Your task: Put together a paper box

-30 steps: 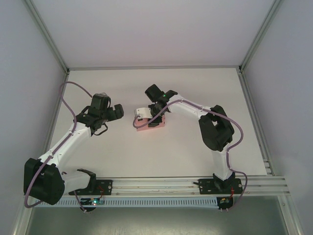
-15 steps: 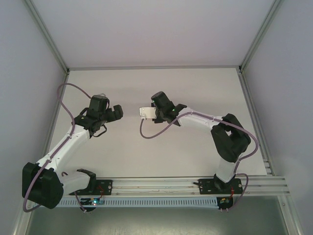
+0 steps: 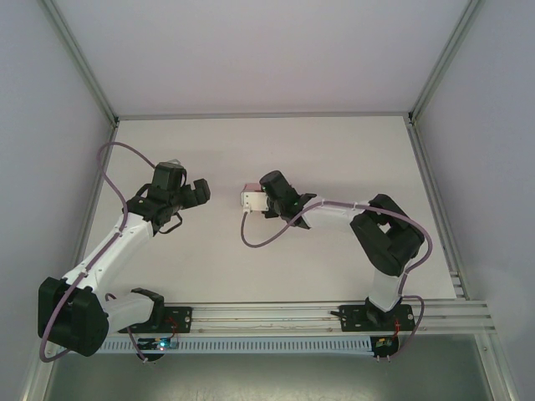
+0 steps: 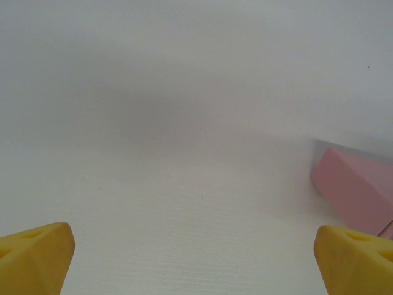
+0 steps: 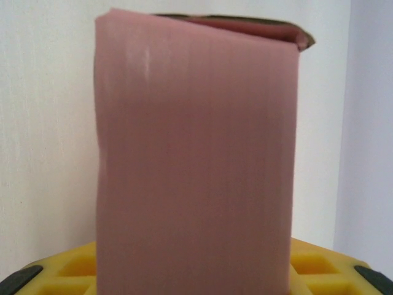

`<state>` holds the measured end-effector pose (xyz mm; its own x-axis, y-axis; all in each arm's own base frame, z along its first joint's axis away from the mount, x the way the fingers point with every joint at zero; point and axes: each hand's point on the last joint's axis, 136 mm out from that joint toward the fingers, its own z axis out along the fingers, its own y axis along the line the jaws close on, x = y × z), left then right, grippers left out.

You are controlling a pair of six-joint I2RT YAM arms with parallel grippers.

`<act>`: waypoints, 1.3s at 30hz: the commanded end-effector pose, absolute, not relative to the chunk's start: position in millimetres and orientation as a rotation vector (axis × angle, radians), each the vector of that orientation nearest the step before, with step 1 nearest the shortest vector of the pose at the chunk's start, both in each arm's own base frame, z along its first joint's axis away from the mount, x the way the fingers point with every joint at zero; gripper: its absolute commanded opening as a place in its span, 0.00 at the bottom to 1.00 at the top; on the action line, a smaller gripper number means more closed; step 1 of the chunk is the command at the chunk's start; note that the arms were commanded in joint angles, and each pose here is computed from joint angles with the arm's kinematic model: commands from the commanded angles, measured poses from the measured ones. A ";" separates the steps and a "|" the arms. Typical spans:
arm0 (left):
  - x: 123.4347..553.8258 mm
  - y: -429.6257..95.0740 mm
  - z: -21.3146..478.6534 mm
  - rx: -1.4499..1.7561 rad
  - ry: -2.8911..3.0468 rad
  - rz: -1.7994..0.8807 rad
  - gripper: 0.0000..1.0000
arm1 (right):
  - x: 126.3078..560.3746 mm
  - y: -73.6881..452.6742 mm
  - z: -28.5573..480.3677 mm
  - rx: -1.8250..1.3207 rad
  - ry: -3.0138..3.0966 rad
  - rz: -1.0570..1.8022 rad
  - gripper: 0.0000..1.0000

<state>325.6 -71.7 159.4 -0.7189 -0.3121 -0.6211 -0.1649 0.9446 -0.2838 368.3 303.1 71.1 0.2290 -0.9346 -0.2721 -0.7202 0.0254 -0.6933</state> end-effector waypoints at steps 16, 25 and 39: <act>322.3 -68.4 160.4 -0.338 2.374 -0.286 1.00 | 308.1 297.7 71.7 -1.746 1.661 -0.059 0.98; 326.6 -62.3 164.9 -0.335 2.351 -0.269 1.00 | 300.3 290.7 121.4 -1.551 1.683 0.160 0.98; 359.7 -15.4 173.1 -0.344 2.149 -0.142 1.00 | 385.3 65.4 209.9 0.089 1.945 -0.017 0.98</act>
<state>342.6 -37.1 161.0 -0.6306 -0.3296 -0.7027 -0.1868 0.9432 -0.2748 391.8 108.6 219.8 -0.3495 -0.1463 -0.9254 -0.1747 0.9806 -0.0890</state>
